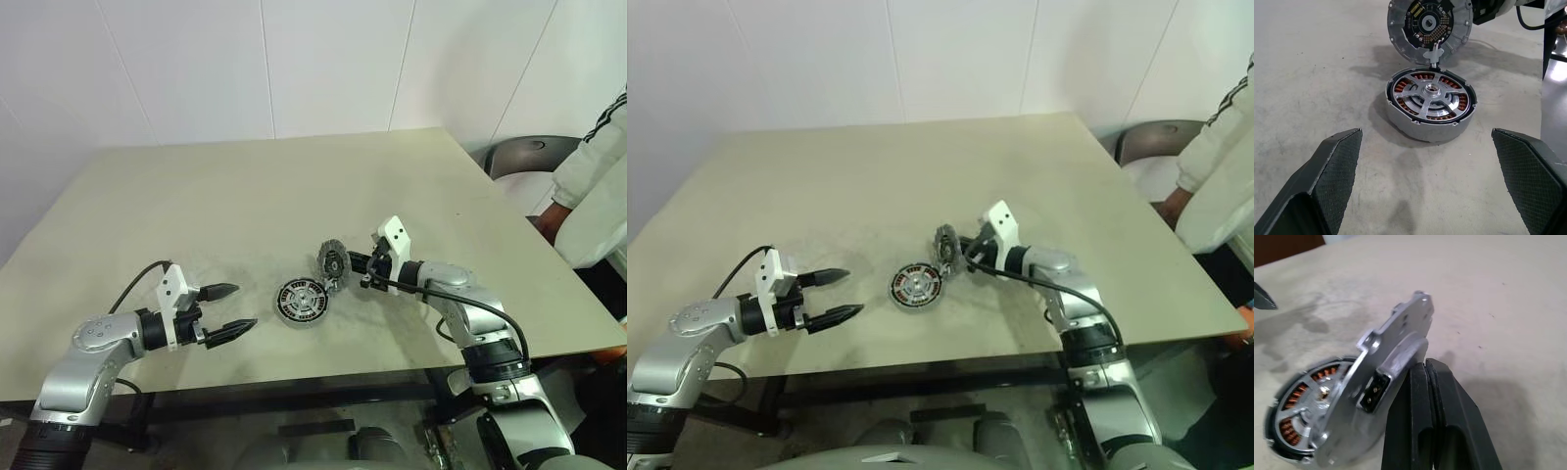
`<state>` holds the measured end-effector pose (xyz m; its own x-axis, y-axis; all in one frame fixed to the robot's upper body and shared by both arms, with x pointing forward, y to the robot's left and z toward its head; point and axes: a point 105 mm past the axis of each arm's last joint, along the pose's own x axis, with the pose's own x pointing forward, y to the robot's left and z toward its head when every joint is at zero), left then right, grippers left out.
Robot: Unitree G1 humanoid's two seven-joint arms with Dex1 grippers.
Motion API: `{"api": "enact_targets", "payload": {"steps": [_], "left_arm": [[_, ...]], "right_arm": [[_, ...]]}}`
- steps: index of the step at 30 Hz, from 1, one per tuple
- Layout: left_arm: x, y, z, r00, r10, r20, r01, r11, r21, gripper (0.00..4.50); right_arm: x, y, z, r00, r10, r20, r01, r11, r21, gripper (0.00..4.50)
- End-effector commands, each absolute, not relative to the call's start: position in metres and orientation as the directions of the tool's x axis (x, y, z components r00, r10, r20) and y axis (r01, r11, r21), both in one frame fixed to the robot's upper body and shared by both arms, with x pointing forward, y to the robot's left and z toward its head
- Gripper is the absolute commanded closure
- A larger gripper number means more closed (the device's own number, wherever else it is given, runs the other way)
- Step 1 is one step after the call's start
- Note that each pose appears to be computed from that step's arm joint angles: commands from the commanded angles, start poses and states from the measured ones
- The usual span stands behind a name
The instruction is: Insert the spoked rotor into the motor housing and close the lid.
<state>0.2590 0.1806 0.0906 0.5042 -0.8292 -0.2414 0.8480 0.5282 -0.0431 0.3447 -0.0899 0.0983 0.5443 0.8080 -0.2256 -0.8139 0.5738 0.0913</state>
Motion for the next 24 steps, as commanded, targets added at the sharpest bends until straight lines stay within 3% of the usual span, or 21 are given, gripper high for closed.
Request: {"api": "enact_targets", "payload": {"steps": [1, 24], "left_arm": [[0.261, 0.18, 0.104, 0.508, -0.835, -0.211, 0.854, 0.52, -0.001, 0.0], [0.255, 0.182, 0.101, 0.515, -0.829, -0.218, 0.847, 0.531, -0.015, 0.0]], "right_arm": [[0.338, -0.076, 0.12, 0.504, 0.848, -0.164, -0.854, 0.517, 0.05, 4.48], [0.314, -0.03, 0.093, 0.373, 0.893, -0.252, -0.914, 0.4, 0.067, 4.48]]}}
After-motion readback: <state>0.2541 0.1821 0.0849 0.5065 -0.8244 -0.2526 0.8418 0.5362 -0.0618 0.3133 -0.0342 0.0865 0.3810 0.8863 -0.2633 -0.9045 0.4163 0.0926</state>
